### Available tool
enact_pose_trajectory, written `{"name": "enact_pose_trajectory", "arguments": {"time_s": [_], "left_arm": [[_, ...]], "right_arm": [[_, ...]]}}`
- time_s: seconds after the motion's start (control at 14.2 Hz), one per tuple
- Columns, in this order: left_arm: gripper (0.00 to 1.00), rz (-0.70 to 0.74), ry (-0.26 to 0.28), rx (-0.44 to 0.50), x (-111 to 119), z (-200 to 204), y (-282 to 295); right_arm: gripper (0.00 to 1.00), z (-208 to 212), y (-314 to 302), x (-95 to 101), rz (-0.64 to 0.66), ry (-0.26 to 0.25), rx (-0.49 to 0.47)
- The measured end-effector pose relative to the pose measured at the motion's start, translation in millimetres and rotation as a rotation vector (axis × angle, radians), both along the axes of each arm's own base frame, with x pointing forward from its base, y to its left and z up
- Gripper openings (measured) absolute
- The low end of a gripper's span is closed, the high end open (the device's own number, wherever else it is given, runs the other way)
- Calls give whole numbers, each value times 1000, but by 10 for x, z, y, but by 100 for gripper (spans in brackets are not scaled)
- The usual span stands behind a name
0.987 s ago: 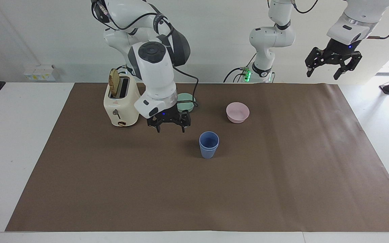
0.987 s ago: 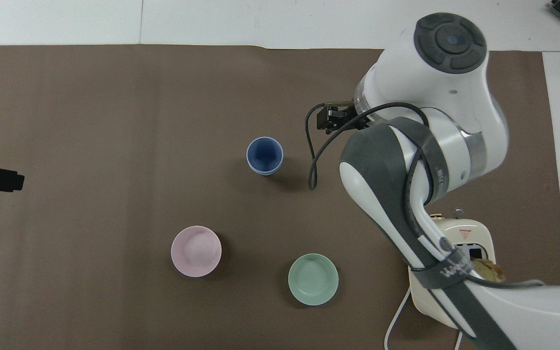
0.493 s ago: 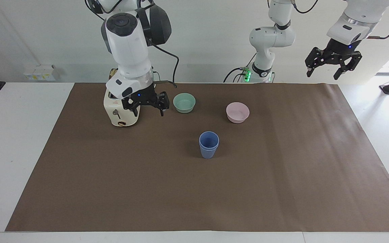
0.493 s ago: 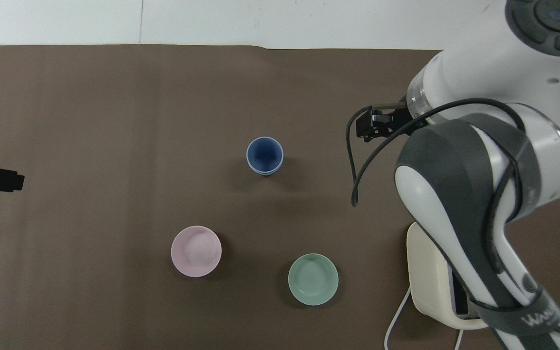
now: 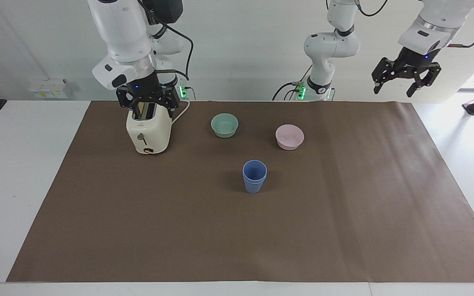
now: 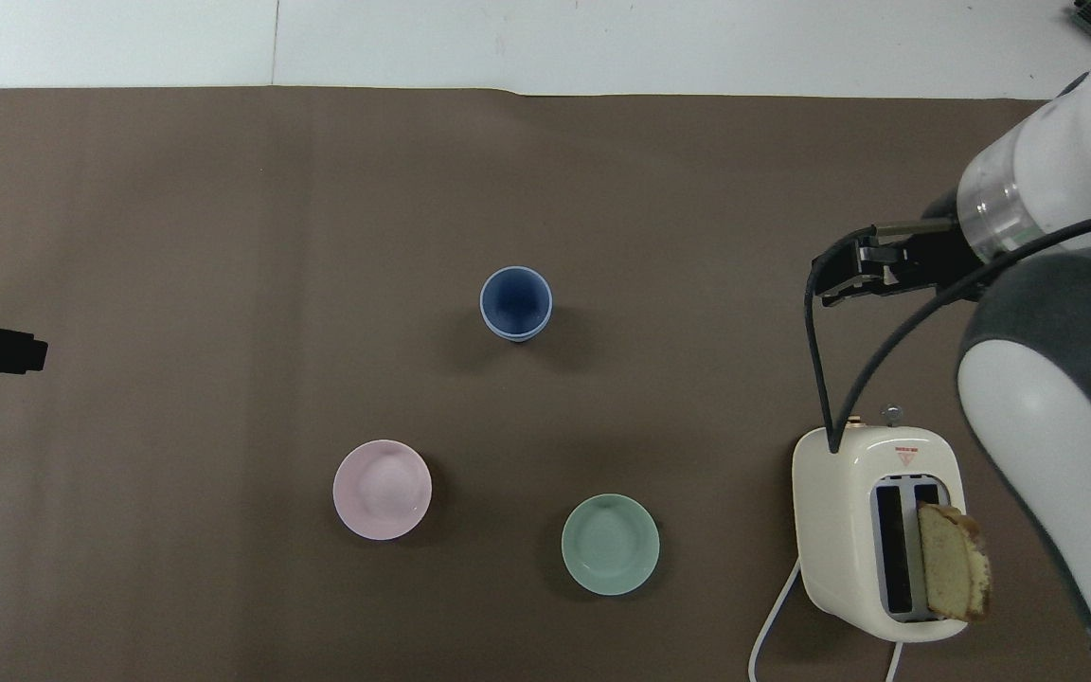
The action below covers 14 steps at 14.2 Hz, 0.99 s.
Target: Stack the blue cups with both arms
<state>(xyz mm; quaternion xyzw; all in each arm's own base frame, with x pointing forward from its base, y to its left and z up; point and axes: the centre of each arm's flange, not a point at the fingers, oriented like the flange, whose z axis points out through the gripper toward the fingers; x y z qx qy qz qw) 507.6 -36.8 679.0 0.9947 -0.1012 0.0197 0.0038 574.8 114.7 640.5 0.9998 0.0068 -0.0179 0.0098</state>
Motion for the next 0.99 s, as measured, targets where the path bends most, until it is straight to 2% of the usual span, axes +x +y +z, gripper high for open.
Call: {"name": "enact_pose_trajectory", "arguments": {"time_s": [0.28, 0.56, 0.78, 0.99], "left_arm": [[100, 0, 0, 0, 0, 0, 0], [100, 0, 0, 0, 0, 0, 0], [100, 0, 0, 0, 0, 0, 0], [100, 0, 0, 0, 0, 0, 0]], "right_arm": [[100, 66, -406, -50, 55, 19, -1], [100, 2, -417, -156, 64, 41, -7], [100, 64, -380, -295, 68, 38, 1], [100, 120, -379, -347, 68, 22, 0]]}}
